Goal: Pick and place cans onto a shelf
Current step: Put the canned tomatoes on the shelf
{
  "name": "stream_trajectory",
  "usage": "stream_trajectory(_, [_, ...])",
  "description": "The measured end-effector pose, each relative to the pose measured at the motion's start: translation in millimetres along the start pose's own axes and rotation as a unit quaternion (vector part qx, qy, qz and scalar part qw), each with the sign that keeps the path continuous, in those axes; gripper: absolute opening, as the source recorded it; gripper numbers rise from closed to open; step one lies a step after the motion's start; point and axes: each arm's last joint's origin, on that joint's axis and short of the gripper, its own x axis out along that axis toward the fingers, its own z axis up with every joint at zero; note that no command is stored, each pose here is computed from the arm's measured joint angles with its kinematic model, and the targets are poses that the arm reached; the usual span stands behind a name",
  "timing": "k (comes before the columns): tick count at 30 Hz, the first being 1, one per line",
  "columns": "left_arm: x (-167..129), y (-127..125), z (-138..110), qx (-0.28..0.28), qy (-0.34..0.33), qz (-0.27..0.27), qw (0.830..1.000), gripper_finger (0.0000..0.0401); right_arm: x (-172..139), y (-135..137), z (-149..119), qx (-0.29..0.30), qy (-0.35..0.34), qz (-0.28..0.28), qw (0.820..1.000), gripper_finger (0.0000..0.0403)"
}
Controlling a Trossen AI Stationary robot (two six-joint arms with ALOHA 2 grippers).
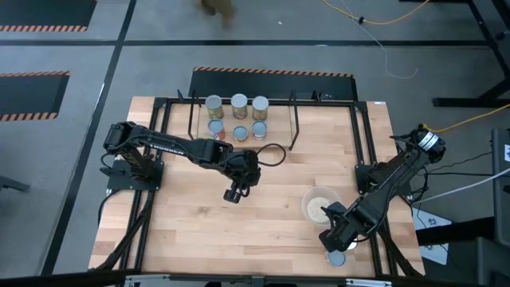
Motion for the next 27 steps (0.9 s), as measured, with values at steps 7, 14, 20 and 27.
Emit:
stream_trajectory(7, [0.1,0.0,-0.1,0.0,0.0,0.0,1.0,0.0059,0.5,-0.3,0.1,0.0,0.001,-0.002,1.0,0.0111])
stream_trajectory(14, [0.0,0.0,0.0,0.0,0.0,0.0,1.0,0.0059,1.0,-1.2,0.2,0.0,0.002,-0.008,1.0,0.0072])
stream_trajectory(20, [0.1,0.0,0.0,0.0,0.0,0.0,1.0,0.0059,1.2,-1.7,0.5,0.0,0.0,-0.01,1.0,0.0037])
stream_trajectory(27, [0.1,0.1,-0.1,0.0,0.0,0.0,1.0,0.0059,1.3,-1.8,0.6,0.0,0.0,-0.01,1.0,0.0006])
